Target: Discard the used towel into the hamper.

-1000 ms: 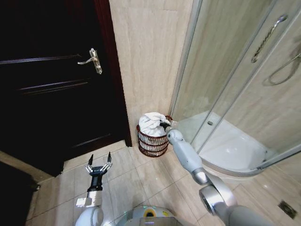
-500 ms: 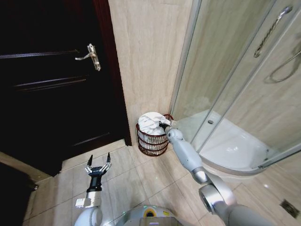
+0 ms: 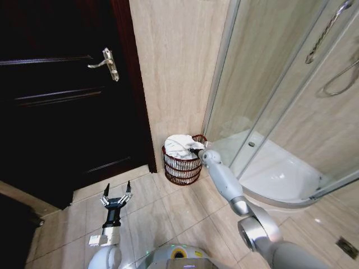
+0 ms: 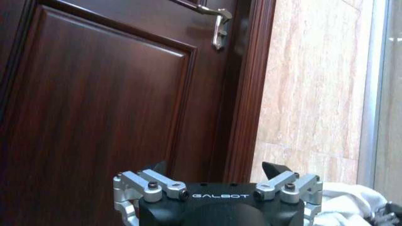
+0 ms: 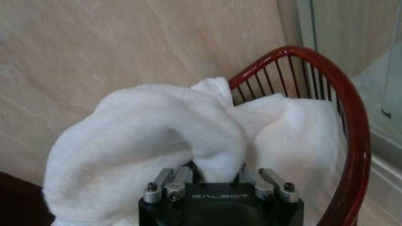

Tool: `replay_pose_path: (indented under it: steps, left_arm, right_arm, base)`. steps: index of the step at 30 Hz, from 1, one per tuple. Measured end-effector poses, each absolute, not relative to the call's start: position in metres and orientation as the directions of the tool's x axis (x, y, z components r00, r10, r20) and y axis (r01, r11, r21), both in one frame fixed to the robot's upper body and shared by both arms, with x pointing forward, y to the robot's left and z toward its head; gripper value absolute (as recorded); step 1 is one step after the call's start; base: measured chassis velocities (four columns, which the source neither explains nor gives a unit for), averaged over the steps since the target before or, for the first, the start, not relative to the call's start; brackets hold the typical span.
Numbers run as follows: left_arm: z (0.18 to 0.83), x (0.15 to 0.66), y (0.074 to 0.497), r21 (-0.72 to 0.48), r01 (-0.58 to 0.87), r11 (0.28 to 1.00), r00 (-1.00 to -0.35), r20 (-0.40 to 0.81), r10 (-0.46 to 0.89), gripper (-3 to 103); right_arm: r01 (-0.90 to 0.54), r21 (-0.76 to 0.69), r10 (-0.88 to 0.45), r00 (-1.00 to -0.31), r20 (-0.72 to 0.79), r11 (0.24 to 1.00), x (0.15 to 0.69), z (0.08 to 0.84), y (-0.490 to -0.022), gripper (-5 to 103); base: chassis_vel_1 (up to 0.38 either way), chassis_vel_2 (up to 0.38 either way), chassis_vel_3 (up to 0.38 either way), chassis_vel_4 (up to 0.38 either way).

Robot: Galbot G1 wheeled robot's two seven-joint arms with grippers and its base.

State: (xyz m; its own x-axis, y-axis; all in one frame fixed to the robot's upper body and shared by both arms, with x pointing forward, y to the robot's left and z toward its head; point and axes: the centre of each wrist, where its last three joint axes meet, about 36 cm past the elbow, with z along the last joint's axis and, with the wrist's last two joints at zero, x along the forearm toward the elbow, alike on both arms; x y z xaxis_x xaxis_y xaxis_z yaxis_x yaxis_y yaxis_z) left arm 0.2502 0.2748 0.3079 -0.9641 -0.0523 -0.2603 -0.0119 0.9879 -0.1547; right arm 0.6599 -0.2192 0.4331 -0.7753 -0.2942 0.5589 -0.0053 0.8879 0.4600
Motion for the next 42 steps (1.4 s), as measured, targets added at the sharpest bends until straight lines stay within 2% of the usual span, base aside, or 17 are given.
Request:
replay_pose_path:
  steps: [3, 5, 8, 9, 10, 12, 14, 15, 17, 18, 27, 36, 42]
  left_arm:
    - [0.309, 0.251, 0.275, -0.154, -0.01, 0.988, -0.964, -0.262, -0.051, 100]
    - [0.309, 0.251, 0.274, -0.155, -0.009, 0.988, -0.964, -0.261, -0.05, 100]
    - [0.306, 0.25, 0.272, -0.16, -0.009, 0.987, -0.965, -0.256, -0.05, 100]
    - [0.305, 0.249, 0.272, -0.161, -0.009, 0.987, -0.966, -0.255, -0.05, 100]
    - [0.305, 0.249, 0.272, -0.161, -0.009, 0.987, -0.966, -0.255, -0.05, 100]
    - [0.305, 0.248, 0.271, -0.161, -0.01, 0.987, -0.966, -0.253, -0.051, 100]
    - [0.305, 0.248, 0.271, -0.161, -0.01, 0.987, -0.966, -0.254, -0.052, 100]
    - [0.306, 0.248, 0.272, -0.159, -0.012, 0.987, -0.965, -0.256, -0.053, 100]
    - [0.306, 0.249, 0.273, -0.158, -0.014, 0.987, -0.965, -0.257, -0.054, 100]
    - [0.306, 0.249, 0.274, -0.157, -0.016, 0.987, -0.965, -0.258, -0.056, 100]
    - [0.312, 0.247, 0.268, -0.157, -0.031, 0.987, -0.964, -0.258, -0.071, 100]
    - [0.314, 0.249, 0.267, -0.16, -0.04, 0.986, -0.962, -0.262, -0.082, 100]
    - [0.311, 0.248, 0.269, -0.161, -0.053, 0.986, -0.963, -0.253, -0.093, 100]
  right_arm:
    - [-0.006, 0.475, -0.303, -0.777, 0.552, 0.88, 0.651, 0.463, -0.236, 51]
    - [0.002, 0.495, -0.31, -0.776, 0.548, 0.869, 0.645, 0.47, -0.244, 51]
    - [-0.024, 0.508, -0.342, -0.767, 0.543, 0.861, 0.633, 0.461, -0.257, 68]
    - [-0.031, 0.474, -0.327, -0.762, 0.558, 0.88, 0.633, 0.451, -0.257, 74]
    - [-0.031, 0.474, -0.327, -0.762, 0.558, 0.88, 0.633, 0.451, -0.257, 74]
    - [-0.059, 0.41, -0.304, -0.768, 0.563, 0.91, 0.631, 0.433, -0.255, 84]
    - [-0.071, 0.372, -0.281, -0.786, 0.55, 0.926, 0.628, 0.428, -0.251, 84]
    - [-0.084, 0.317, -0.248, -0.815, 0.524, 0.945, 0.623, 0.427, -0.247, 94]
    - [-0.1, 0.261, -0.222, -0.842, 0.492, 0.96, 0.615, 0.43, -0.242, 94]
    - [-0.114, 0.212, -0.203, -0.86, 0.467, 0.97, 0.605, 0.439, -0.239, 100]
    - [-0.118, 0.15, -0.169, -0.901, 0.4, 0.982, 0.571, 0.494, -0.246, 100]
    - [-0.152, 0.149, -0.193, -0.926, 0.326, 0.977, 0.582, 0.53, -0.241, 100]
    - [-0.181, 0.199, -0.242, -0.905, 0.35, 0.963, 0.612, 0.506, -0.226, 100]
  base:
    - [0.0, 0.0, 0.0, 0.0]
    - [0.0, 0.0, 0.0, 0.0]
    - [0.0, 0.0, 0.0, 0.0]
    - [0.0, 0.0, 0.0, 0.0]
    - [0.0, 0.0, 0.0, 0.0]
    - [0.0, 0.0, 0.0, 0.0]
    - [0.0, 0.0, 0.0, 0.0]
    - [0.0, 0.0, 0.0, 0.0]
    - [0.0, 0.0, 0.0, 0.0]
    - [0.0, 0.0, 0.0, 0.0]
    - [0.0, 0.0, 0.0, 0.0]
    - [0.0, 0.0, 0.0, 0.0]
    - [0.0, 0.0, 0.0, 0.0]
